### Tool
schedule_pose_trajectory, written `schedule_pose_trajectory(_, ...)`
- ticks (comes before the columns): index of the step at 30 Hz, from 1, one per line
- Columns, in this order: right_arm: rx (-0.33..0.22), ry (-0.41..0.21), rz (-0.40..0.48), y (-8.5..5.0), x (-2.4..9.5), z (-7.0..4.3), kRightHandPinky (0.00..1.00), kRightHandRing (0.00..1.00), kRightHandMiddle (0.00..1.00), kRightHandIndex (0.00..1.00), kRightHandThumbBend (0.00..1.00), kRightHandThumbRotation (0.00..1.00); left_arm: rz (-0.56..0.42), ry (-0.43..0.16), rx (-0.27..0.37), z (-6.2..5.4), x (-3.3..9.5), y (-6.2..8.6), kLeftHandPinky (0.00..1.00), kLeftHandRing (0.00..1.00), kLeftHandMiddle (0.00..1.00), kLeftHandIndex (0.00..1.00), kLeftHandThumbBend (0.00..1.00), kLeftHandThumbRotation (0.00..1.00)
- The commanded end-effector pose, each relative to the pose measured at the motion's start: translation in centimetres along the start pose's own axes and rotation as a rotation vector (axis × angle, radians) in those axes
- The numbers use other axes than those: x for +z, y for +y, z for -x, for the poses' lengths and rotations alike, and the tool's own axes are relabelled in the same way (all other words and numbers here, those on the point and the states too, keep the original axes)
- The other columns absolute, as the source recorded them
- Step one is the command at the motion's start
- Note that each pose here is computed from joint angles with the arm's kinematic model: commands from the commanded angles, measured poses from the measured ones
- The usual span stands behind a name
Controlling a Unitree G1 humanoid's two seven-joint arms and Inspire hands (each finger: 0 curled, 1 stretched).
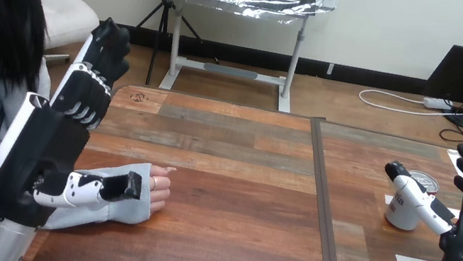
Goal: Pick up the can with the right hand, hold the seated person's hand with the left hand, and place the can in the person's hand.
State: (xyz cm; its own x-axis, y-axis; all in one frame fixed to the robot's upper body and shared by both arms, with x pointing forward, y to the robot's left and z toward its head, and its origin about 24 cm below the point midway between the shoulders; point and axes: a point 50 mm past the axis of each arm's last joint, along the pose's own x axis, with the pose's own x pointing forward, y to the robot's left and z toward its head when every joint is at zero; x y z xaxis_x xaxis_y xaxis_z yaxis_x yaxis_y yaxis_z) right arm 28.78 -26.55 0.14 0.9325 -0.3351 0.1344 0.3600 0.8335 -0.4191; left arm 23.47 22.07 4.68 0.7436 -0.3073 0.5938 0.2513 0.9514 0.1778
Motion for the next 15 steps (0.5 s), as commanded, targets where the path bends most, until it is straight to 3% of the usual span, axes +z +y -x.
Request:
schedule_pose_trajectory(1,-0.042,-0.038,0.011,-1.12,1.18,-1.53,0.91,0.94,0.94,1.0,1.0,0.53,-0.009,-0.046,0.001,-1.05,0.29,0.07,1.0,1.0,1.0,1.0,1.0,0.39)
schedule_pose_trajectory(15,-0.046,-0.009,0.028,-1.48,0.92,-1.71,0.89,0.93,0.93,0.99,1.0,0.51,-0.02,-0.062,0.004,-1.25,0.45,0.06,1.0,1.0,1.0,1.0,1.0,0.39)
